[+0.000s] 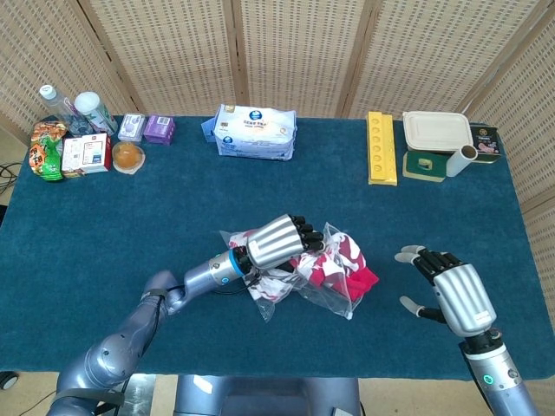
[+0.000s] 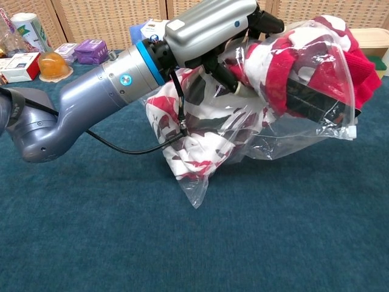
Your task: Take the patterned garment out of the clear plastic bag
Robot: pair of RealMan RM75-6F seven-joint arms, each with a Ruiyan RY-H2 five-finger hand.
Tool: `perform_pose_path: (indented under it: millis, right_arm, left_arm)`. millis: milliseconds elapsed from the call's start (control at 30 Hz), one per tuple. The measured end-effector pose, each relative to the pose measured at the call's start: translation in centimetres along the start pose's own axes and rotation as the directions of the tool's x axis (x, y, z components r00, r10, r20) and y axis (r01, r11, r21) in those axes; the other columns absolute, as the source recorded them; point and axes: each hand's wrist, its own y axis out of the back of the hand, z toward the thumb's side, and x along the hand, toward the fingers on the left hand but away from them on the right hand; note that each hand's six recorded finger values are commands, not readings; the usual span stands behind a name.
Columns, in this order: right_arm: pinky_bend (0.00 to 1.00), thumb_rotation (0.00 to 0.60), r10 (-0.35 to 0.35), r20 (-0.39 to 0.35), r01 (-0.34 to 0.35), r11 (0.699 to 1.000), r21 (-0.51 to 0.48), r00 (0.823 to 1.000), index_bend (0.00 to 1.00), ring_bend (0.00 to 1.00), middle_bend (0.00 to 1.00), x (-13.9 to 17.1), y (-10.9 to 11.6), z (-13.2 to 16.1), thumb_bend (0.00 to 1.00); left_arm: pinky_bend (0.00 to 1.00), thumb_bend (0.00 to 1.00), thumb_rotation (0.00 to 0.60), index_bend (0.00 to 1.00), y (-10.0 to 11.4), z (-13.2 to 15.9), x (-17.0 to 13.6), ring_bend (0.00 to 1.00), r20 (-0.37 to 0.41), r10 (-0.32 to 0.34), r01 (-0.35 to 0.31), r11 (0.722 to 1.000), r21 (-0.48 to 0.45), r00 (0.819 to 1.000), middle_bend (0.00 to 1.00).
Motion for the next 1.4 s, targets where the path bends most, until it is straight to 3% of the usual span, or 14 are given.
perform_pose_path:
  millis: [200, 667, 1400]
  right_arm:
    - [0.53, 0.6, 0.014, -0.011, -0.015, 0.999, -0.032, 1.0, 0.32, 0.47, 0.33, -0.7, -0.3, 0.8, 0.17]
    - [0.56, 0.6, 0.078, 0.068, -0.071, 0.992, -0.104, 0.995, 0.35, 0.49, 0.34, -1.4, -1.6, 0.3, 0.14]
    - [0.53, 0.6, 0.178, -0.021, -0.179, 0.979, -0.099, 0.984, 0.34, 0.46, 0.31, -4.6, -1.9, 3.6, 0.14]
  left_arm:
    - [0.65, 0.43, 0.6, 0.79, -0.3, 0.1, 0.4, 0.65, -0.015, 0.002, -0.002, 1.0, 0.0, 1.0, 0.68]
    - [0.65, 0.43, 0.6, 0.79, -0.4, 0.2, 0.7, 0.65, -0.023, 0.017, -0.017, 1.0, 0.004, 1.0, 0.68]
    - [0.63, 0.43, 0.6, 0.79, -1.5, 1.4, 1.7, 0.64, -0.012, 0.001, -0.001, 1.0, 0.011, 1.0, 0.68]
